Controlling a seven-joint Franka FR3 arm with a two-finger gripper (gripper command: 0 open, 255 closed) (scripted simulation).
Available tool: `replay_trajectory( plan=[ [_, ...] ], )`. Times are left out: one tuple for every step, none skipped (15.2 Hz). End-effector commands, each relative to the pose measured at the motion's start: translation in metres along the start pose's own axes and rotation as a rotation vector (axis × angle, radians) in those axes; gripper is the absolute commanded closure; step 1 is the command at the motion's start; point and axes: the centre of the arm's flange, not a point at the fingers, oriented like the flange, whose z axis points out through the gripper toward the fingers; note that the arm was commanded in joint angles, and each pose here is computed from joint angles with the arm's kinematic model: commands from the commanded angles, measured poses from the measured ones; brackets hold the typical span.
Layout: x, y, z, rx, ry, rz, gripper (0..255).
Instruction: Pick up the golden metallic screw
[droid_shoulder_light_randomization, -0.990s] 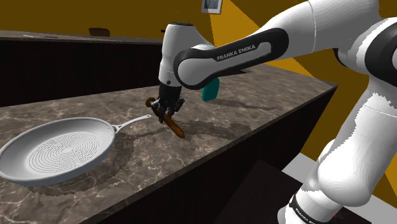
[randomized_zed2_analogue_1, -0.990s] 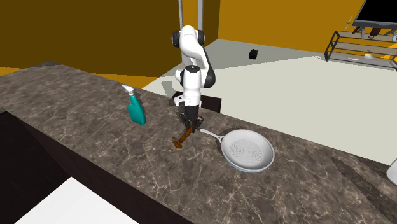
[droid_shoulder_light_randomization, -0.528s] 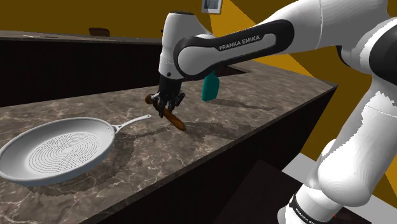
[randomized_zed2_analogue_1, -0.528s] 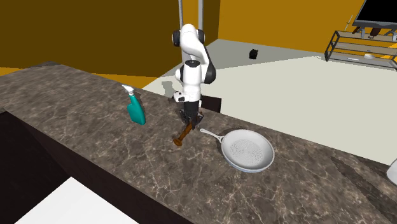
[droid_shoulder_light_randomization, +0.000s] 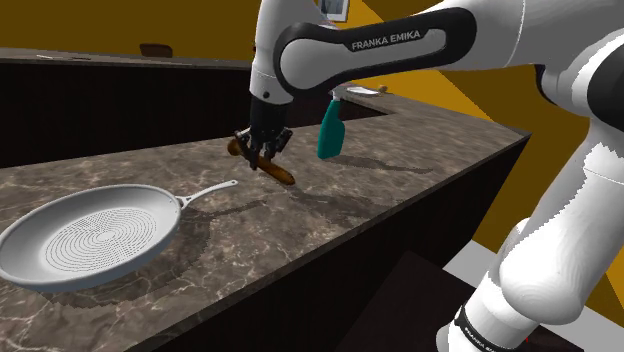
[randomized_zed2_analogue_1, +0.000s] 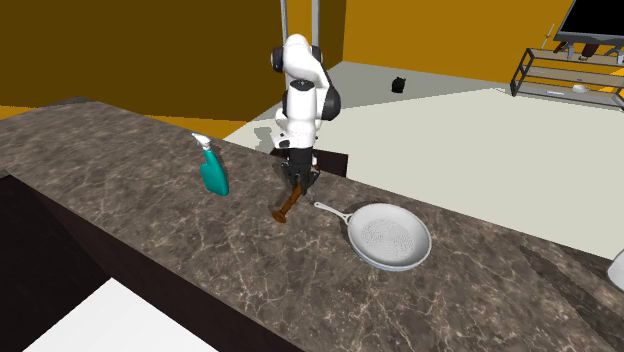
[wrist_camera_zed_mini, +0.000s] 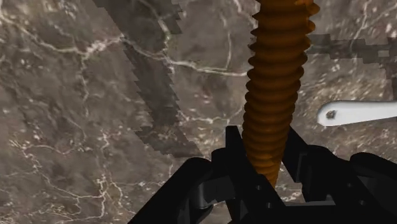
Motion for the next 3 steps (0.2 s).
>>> replay_trajectory(
  plan=[
    [0.0023, -0.0007, -0.0119, 0.000, 0.000, 0.000, 255],
    [0.0024, -0.0007, -0.0127, 0.000, 0.000, 0.000, 255],
    [0.0024, -0.0007, -0.0127, 0.000, 0.000, 0.000, 255]
  ],
)
